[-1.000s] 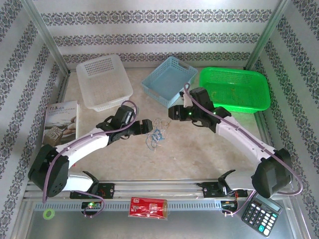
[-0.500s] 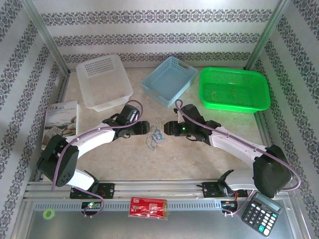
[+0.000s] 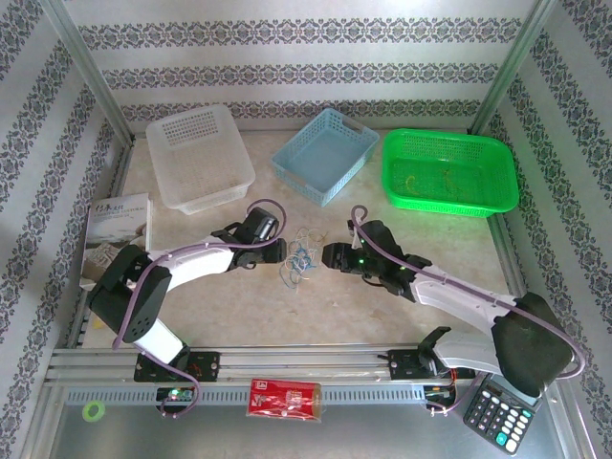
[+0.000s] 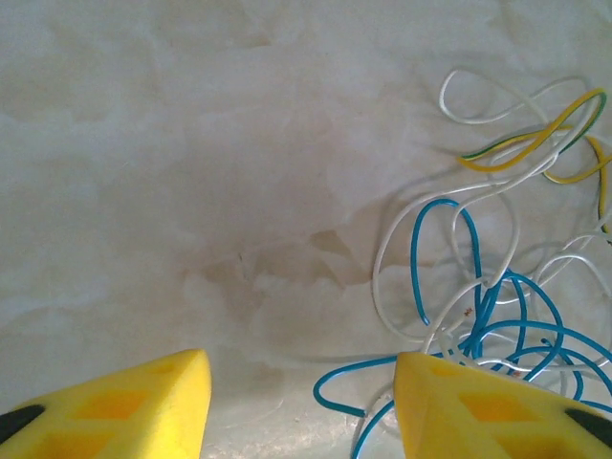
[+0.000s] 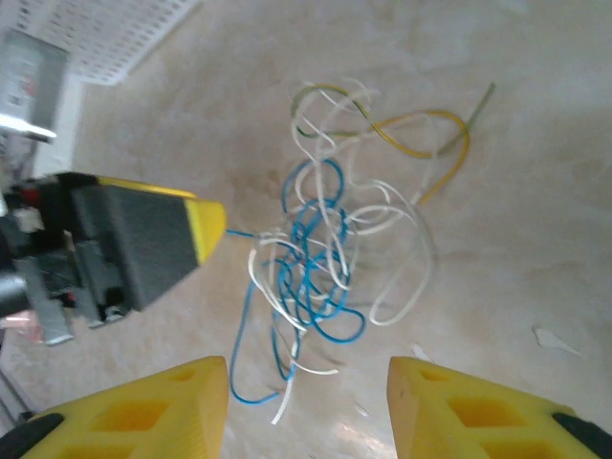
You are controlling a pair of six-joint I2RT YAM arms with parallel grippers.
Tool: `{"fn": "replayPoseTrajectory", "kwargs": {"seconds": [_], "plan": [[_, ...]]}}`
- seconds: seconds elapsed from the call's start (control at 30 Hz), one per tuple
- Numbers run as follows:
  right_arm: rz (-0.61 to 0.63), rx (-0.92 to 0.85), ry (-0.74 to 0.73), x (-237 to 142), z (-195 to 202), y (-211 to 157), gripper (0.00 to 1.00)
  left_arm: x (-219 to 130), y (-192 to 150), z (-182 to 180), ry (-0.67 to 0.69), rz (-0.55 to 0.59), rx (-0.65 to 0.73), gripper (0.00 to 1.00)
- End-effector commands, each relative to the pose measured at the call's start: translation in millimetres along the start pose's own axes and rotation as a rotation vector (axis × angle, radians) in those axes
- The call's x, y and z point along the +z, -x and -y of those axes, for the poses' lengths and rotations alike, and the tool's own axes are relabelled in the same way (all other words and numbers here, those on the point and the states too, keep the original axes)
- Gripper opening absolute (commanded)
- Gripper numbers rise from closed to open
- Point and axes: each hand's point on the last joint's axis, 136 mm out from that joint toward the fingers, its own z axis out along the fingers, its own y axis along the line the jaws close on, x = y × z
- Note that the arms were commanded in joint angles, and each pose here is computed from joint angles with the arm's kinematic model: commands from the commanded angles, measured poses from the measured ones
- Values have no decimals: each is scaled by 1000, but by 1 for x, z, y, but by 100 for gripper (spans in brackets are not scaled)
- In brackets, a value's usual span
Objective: Untangle the cables
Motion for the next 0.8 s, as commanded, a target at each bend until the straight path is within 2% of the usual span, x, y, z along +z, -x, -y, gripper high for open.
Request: {"fn": "replayPoseTrajectory", "kwargs": {"seconds": [0.0,0.2,0.47,0.77], "plan": [[49,-5,47,-5,-13,11,48,0,16,10,-1,65,16,51],[36,-16,88,-6,-24,13,48,3,20,15,30,76,23,45],[40,-30,114,-8,-29,15,48,9,11,13,93,63,40,45],[41,-27,124,-10,-28,16,48,12,3,6,129,59,32,36]]}}
